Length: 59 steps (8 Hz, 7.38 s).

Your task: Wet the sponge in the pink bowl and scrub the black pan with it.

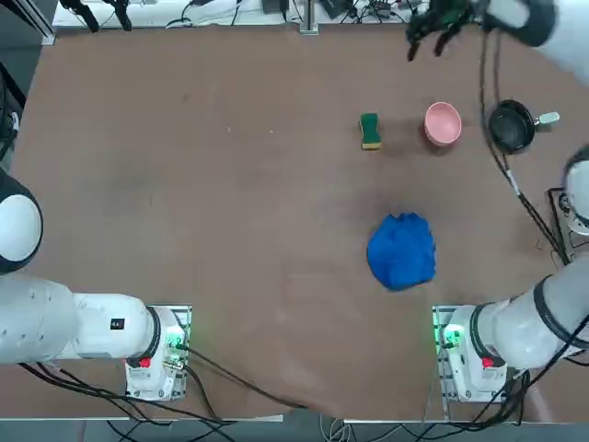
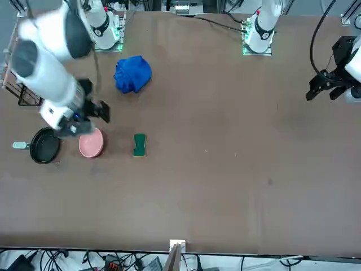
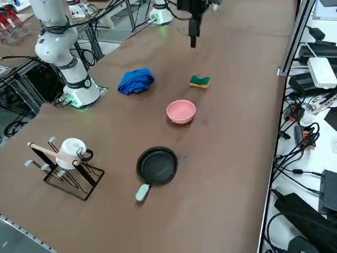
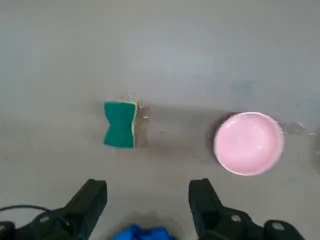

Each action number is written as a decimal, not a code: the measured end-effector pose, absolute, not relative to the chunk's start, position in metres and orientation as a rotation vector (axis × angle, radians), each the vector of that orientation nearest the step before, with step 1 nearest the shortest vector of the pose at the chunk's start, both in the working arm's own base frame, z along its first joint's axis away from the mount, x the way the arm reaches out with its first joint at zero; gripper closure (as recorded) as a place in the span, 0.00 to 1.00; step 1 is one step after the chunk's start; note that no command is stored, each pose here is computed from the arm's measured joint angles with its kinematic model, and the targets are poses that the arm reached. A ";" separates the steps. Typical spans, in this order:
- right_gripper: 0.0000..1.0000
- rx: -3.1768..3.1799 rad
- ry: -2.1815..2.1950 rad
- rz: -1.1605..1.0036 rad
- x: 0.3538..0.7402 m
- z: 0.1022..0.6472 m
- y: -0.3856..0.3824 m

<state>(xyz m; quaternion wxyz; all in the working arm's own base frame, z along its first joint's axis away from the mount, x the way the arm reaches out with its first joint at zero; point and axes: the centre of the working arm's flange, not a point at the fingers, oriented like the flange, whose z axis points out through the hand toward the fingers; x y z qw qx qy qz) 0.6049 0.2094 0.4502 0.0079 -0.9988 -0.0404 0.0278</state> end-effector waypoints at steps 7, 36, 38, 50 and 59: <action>0.00 -3.150 -0.094 0.154 0.613 0.263 0.283; 0.96 -3.113 -0.198 0.278 0.597 0.249 0.024; 0.96 -3.116 -0.164 0.266 0.593 0.237 0.011; 0.96 -3.118 -0.176 0.201 0.599 0.209 0.017; 0.96 -3.094 -0.252 0.261 0.600 0.290 0.000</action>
